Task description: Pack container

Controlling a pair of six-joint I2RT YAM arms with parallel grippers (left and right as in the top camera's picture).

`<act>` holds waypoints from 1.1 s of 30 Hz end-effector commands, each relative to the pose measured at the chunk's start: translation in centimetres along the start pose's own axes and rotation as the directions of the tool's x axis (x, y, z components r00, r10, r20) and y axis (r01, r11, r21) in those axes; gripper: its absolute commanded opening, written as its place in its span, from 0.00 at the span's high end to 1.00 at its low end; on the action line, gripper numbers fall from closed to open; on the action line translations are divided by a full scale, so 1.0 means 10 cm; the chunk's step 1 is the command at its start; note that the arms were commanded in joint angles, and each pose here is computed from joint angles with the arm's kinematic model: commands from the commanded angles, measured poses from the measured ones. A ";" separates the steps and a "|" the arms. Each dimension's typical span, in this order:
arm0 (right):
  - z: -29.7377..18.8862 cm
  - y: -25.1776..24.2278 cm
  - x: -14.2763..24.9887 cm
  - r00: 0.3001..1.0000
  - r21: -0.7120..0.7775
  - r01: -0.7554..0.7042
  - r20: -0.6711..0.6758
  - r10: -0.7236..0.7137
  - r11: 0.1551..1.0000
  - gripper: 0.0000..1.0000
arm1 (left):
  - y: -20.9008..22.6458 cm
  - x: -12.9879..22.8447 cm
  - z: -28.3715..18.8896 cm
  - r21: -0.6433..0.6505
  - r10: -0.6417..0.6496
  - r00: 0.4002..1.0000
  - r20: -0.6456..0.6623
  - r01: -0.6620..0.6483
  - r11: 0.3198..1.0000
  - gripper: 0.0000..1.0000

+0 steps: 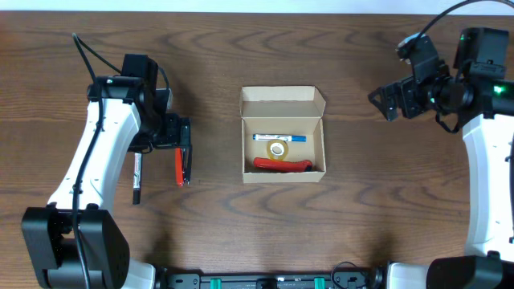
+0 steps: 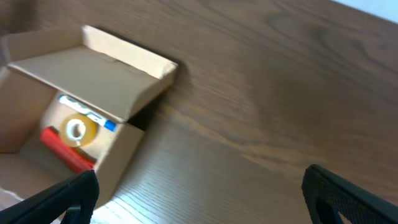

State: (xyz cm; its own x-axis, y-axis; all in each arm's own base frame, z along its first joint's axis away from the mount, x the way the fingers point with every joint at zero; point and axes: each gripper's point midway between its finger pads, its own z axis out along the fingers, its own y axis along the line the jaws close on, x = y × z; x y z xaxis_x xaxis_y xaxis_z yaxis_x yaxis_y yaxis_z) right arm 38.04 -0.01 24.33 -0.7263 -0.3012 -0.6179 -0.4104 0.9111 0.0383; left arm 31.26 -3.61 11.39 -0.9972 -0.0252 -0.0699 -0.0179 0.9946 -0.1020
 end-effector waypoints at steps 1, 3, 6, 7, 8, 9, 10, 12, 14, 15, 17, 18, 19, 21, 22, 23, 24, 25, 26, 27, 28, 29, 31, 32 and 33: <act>0.15 -0.14 0.21 0.996 0.008 -0.068 -0.061 0.068 0.998 0.01 | 0.01 0.03 0.10 -0.003 0.022 1.000 0.001 -0.022 1.000 0.05; 0.26 -0.17 0.34 0.992 0.002 -0.089 -0.087 0.089 0.996 0.01 | 0.01 0.02 0.20 -0.002 0.023 1.000 0.013 -0.023 1.000 0.05; 0.41 -0.17 0.49 0.989 -0.011 -0.105 -0.108 0.103 0.994 0.01 | 0.01 0.06 0.37 0.012 0.022 1.000 0.014 -0.022 1.000 0.05; 0.45 -0.16 0.53 0.988 -0.016 -0.108 -0.114 0.106 0.994 0.01 | 0.00 0.09 0.43 0.021 0.019 1.000 0.011 -0.020 1.000 0.05; 0.49 -0.15 0.59 0.986 -0.019 -0.112 -0.123 0.109 0.994 0.01 | 0.00 0.12 0.48 0.027 0.018 1.000 0.007 -0.019 0.999 0.05; 0.53 -0.14 0.63 0.985 -0.021 -0.119 -0.128 0.115 0.993 0.01 | 0.01 0.15 0.53 0.026 0.009 1.000 0.002 -0.009 1.000 0.05; 0.56 -0.14 0.67 0.983 -0.022 -0.131 -0.133 0.126 0.991 0.01 | 0.02 0.18 0.58 0.023 0.005 1.000 -0.003 -0.005 1.000 0.05; 0.61 -0.13 0.71 0.980 -0.022 -0.149 -0.136 0.145 0.989 0.01 | 0.03 0.23 0.66 0.010 0.001 1.000 -0.012 -0.001 1.000 0.05; 0.64 -0.11 0.75 0.979 -0.033 -0.155 -0.137 0.149 0.987 0.01 | 0.06 0.28 0.70 -0.037 -0.007 1.000 -0.025 0.006 0.999 0.05; 0.65 -0.10 0.76 0.979 -0.040 -0.157 -0.138 0.150 0.987 0.01 | 0.06 0.30 0.72 -0.059 -0.003 1.000 -0.031 0.001 0.998 0.05; 0.66 -0.08 0.77 0.979 -0.049 -0.160 -0.138 0.152 0.986 0.01 | 0.01 0.31 0.74 -0.077 0.014 0.999 -0.033 -0.016 0.997 0.05; 0.66 -0.08 0.77 0.979 -0.049 -0.160 -0.138 0.152 0.986 0.01 | -0.03 0.30 0.75 -0.081 0.020 0.999 -0.029 -0.022 0.996 0.05; 0.66 -0.08 0.76 0.979 -0.049 -0.160 -0.138 0.152 0.986 0.01 | -0.07 0.28 0.76 -0.079 0.027 0.999 -0.022 -0.028 0.996 0.05; 0.66 -0.08 0.76 0.979 -0.049 -0.160 -0.138 0.152 0.986 0.01 | -0.12 0.25 0.79 -0.076 0.026 1.000 -0.011 -0.027 0.997 0.05; 0.66 -0.08 0.77 0.979 -0.049 -0.160 -0.138 0.152 0.986 0.01 | -0.13 0.24 0.81 -0.074 0.024 1.000 -0.011 -0.025 0.997 0.05; 0.66 -0.08 0.77 0.979 -0.049 -0.160 -0.138 0.152 0.986 0.01 | -0.13 0.24 0.83 -0.074 0.017 1.000 -0.013 -0.018 0.997 0.04; 0.66 -0.08 0.77 0.979 -0.049 -0.161 -0.139 0.152 0.986 0.01 | -0.13 0.24 0.86 -0.076 0.014 1.000 -0.021 -0.015 0.997 0.04; 0.66 -0.08 0.77 0.979 -0.049 -0.161 -0.139 0.152 0.986 0.01 | -0.12 0.25 0.88 -0.077 0.013 1.000 -0.028 -0.015 0.997 0.05; 0.66 -0.08 0.77 0.979 -0.049 -0.161 -0.139 0.152 0.986 0.01 | -0.11 0.26 0.90 -0.079 0.011 0.999 -0.039 -0.014 0.997 0.05; 0.66 -0.08 0.77 0.979 -0.049 -0.160 -0.139 0.152 0.986 0.01 | -0.11 0.27 0.92 -0.081 0.010 0.999 -0.046 -0.014 0.997 0.04; 0.66 -0.08 0.76 0.979 -0.049 -0.160 -0.138 0.152 0.986 0.01 | -0.11 0.27 0.95 -0.081 0.020 0.998 -0.054 -0.024 0.996 0.05; 0.66 -0.08 0.76 0.979 -0.049 -0.160 -0.138 0.152 0.986 0.01 | -0.11 0.27 0.96 -0.081 0.022 0.998 -0.056 -0.026 0.996 0.04; 0.66 -0.08 0.76 0.979 -0.049 -0.160 -0.138 0.152 0.986 0.01 | -0.11 0.27 1.00 -0.082 0.024 0.998 -0.060 -0.029 0.996 0.05; 0.66 -0.08 0.76 0.979 -0.049 -0.160 -0.138 0.152 0.986 0.01 | -0.10 0.26 1.02 -0.082 0.023 0.998 -0.061 -0.028 0.996 0.04; 0.66 -0.08 0.77 0.979 -0.049 -0.160 -0.138 0.152 0.986 0.01 | -0.10 0.26 1.04 -0.083 0.023 0.998 -0.065 -0.028 0.996 0.05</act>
State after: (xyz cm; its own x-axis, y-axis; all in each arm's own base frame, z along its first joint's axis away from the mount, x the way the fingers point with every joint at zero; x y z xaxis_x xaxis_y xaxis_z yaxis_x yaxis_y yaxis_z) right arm 36.54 -1.25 14.56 -0.8439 -0.2147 -0.4917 -0.3251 0.9336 0.1504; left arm 29.39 -6.13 1.58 -0.9998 0.0113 -0.0189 0.0120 0.9992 -0.0383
